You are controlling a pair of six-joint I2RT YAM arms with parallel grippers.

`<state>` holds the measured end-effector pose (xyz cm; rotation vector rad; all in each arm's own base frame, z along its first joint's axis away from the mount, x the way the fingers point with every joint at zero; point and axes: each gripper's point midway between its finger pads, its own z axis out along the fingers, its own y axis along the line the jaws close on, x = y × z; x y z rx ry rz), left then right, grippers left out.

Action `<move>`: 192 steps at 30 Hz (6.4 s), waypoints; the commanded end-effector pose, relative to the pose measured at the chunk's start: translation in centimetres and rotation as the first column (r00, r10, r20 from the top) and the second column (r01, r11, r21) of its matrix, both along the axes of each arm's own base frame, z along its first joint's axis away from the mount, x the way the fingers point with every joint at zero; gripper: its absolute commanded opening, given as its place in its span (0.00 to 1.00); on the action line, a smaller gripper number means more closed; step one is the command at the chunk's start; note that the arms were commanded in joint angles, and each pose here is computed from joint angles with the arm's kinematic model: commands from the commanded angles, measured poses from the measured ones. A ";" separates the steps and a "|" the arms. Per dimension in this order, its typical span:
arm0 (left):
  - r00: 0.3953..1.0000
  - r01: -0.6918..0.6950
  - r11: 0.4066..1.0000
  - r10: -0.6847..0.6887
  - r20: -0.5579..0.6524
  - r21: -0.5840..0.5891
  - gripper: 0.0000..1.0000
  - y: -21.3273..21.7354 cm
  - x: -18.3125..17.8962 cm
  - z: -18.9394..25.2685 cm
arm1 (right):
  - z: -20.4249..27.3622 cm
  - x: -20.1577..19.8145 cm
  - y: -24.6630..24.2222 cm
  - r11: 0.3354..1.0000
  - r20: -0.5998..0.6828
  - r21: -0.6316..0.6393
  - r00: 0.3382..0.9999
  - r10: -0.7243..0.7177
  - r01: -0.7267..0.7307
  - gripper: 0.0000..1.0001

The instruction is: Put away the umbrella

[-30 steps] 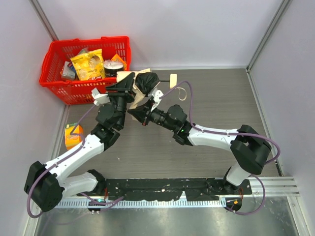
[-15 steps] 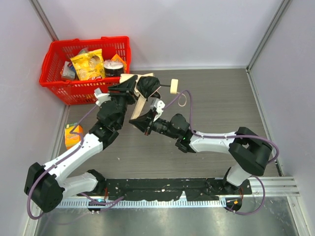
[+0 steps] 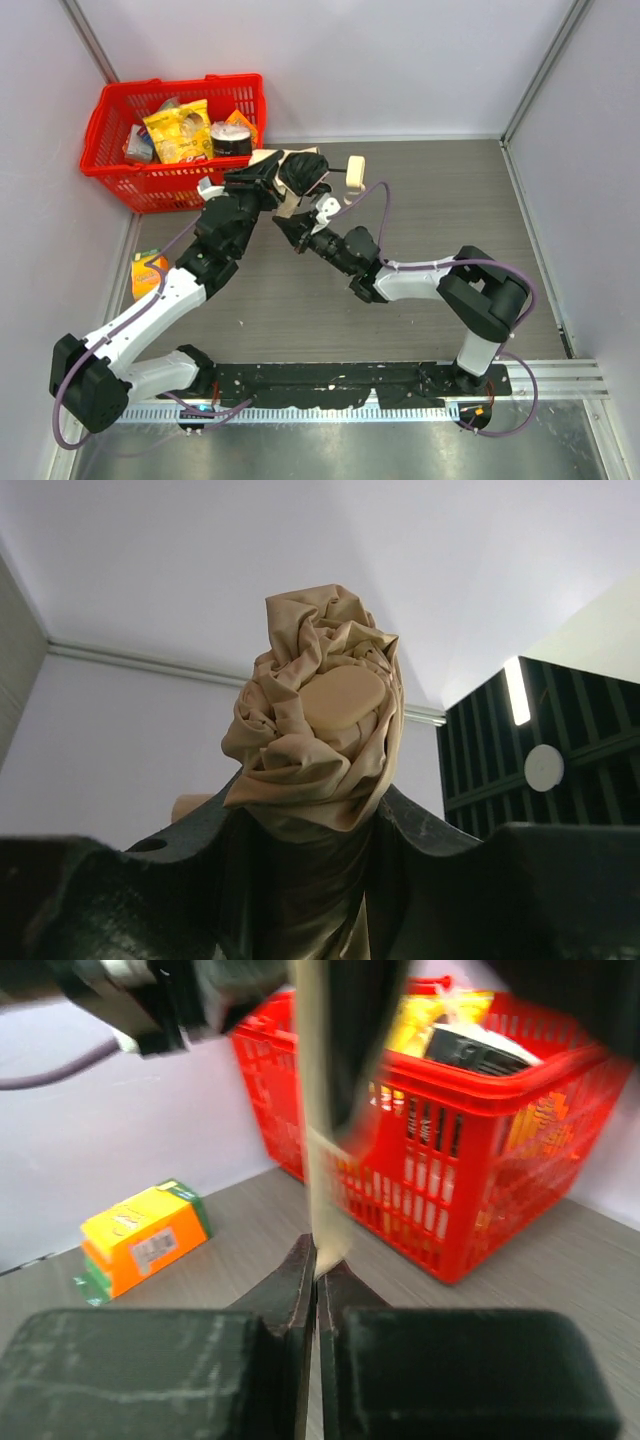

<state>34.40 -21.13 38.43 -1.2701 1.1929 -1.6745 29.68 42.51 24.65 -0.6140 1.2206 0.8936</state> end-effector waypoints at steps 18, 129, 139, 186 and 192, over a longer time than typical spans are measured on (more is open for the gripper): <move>0.801 0.173 0.974 -0.055 0.596 -0.143 0.00 0.5 -2.2 14.0 | -11.0 -7.1 -14.0 0.970 -0.918 -0.121 0.348 -0.190 0.211 0.84; 0.650 0.651 0.544 -0.038 -0.759 0.530 0.00 2.2 -8.6 -24.9 | 3.7 -2.3 -9.3 0.977 -0.399 0.186 0.901 0.170 -0.102 0.01; 0.574 0.704 0.472 0.062 -0.816 0.531 0.00 3.4 -8.8 -30.3 | 6.0 -4.3 -7.0 0.980 -0.255 0.108 0.948 0.192 -0.170 0.01; 0.554 0.778 0.211 0.215 -0.805 0.592 0.00 4.7 -7.5 -33.3 | 2.6 -14.3 1.7 0.890 0.233 -0.397 0.913 0.336 -0.226 0.01; 0.586 0.728 0.198 0.316 -0.746 0.656 0.00 5.8 -7.7 -33.9 | 3.6 -11.3 3.8 0.928 0.246 -0.357 0.947 0.205 -0.108 0.01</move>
